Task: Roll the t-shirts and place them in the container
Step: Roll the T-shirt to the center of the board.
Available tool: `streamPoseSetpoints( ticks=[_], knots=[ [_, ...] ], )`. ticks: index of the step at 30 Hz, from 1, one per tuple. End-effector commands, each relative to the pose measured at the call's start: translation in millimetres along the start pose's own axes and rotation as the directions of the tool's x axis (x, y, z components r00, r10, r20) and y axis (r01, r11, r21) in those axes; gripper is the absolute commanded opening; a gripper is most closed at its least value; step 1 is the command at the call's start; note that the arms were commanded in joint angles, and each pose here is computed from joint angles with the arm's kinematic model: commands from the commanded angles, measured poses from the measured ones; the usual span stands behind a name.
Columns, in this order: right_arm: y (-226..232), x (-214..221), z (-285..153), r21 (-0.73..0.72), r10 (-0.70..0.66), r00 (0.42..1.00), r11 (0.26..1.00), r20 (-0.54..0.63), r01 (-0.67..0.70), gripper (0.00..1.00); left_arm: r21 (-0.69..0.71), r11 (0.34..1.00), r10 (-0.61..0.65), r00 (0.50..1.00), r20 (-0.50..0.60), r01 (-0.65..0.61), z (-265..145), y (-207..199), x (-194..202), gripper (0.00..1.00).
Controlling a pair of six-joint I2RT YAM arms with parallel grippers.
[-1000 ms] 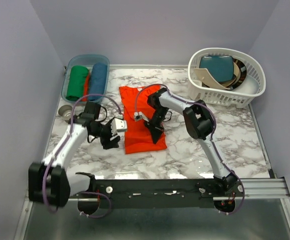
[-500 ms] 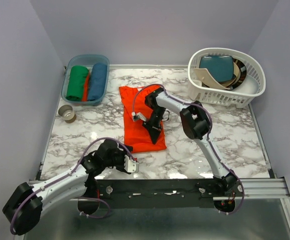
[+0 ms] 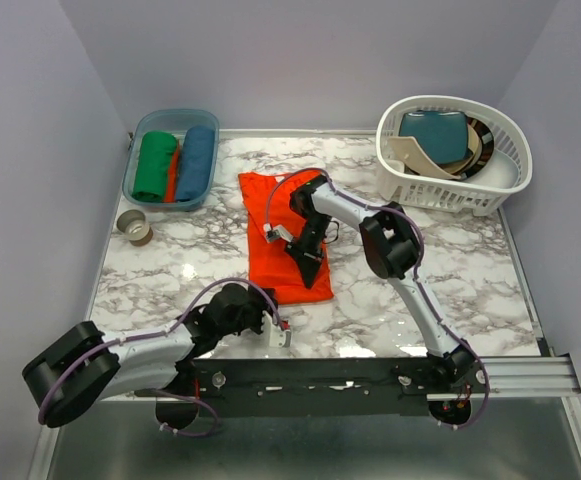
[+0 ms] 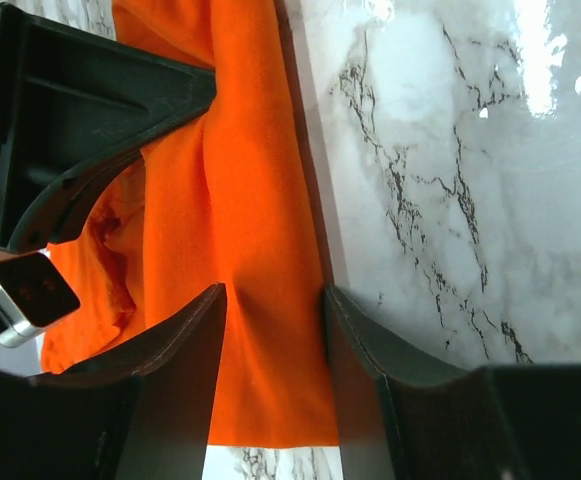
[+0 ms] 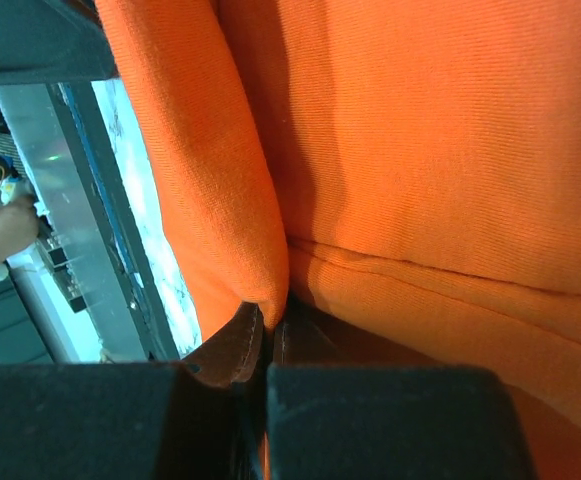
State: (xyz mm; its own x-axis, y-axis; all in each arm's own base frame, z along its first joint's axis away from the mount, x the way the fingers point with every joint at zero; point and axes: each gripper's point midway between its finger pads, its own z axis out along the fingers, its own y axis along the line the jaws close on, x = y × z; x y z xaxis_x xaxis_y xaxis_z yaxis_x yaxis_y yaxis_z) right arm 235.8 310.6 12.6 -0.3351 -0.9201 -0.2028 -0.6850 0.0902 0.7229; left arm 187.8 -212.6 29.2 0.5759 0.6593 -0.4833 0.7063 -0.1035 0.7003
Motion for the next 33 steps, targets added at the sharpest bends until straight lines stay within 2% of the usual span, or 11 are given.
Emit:
streamPoseSetpoints(
  ticks=[1,5,9,16,22,23,25,26,28,30,33],
  knots=[
    [-34,42,28,0.035,0.014,0.979,0.999,-0.204,-0.007,0.07,0.107,0.994,-0.005,0.987,-0.159,0.023,-2,-36,34,0.51],
    [-34,42,28,0.038,0.019,0.978,0.999,-0.206,-0.011,0.08,0.161,0.985,-0.027,0.979,-0.200,0.060,4,-38,35,0.15],
    [-33,41,27,0.036,0.009,0.980,0.999,-0.200,-0.001,0.11,0.176,0.980,-0.056,0.972,-0.230,0.098,8,-33,34,0.00],
    [-13,25,-10,0.102,-0.062,0.992,0.992,-0.106,0.072,0.53,0.244,0.943,-0.178,0.961,-0.209,0.228,6,-36,14,0.00],
    [-3,16,-89,0.357,-0.164,0.976,0.928,0.143,0.103,0.59,0.282,0.889,-0.338,0.932,-0.128,0.361,-1,-29,-21,0.00],
    [0,2,-125,0.490,-0.276,0.936,0.861,0.218,0.139,0.60,0.297,0.877,-0.360,0.926,-0.115,0.378,-2,-29,-27,0.00],
    [-5,30,-115,0.544,-0.263,0.940,0.832,0.218,0.107,0.61,0.313,0.855,-0.405,0.909,-0.096,0.413,-2,-26,-36,0.00],
    [7,14,-146,0.670,-0.407,0.883,0.726,0.235,0.156,0.61,0.322,0.847,-0.418,0.904,-0.091,0.424,-2,-25,-37,0.00],
    [14,38,-122,0.688,-0.468,0.860,0.693,0.202,0.215,0.63,0.362,0.829,-0.431,0.899,-0.075,0.427,-5,-25,-39,0.00],
    [42,19,-134,0.796,-0.646,0.747,0.530,0.156,0.292,0.67,0.381,0.798,-0.479,0.875,-0.066,0.466,-8,-18,-41,0.00],
    [62,15,-105,0.840,-0.760,0.648,0.381,0.048,0.386,0.72,0.425,0.750,-0.523,0.848,-0.087,0.507,-10,-12,-41,0.00]
  ],
)
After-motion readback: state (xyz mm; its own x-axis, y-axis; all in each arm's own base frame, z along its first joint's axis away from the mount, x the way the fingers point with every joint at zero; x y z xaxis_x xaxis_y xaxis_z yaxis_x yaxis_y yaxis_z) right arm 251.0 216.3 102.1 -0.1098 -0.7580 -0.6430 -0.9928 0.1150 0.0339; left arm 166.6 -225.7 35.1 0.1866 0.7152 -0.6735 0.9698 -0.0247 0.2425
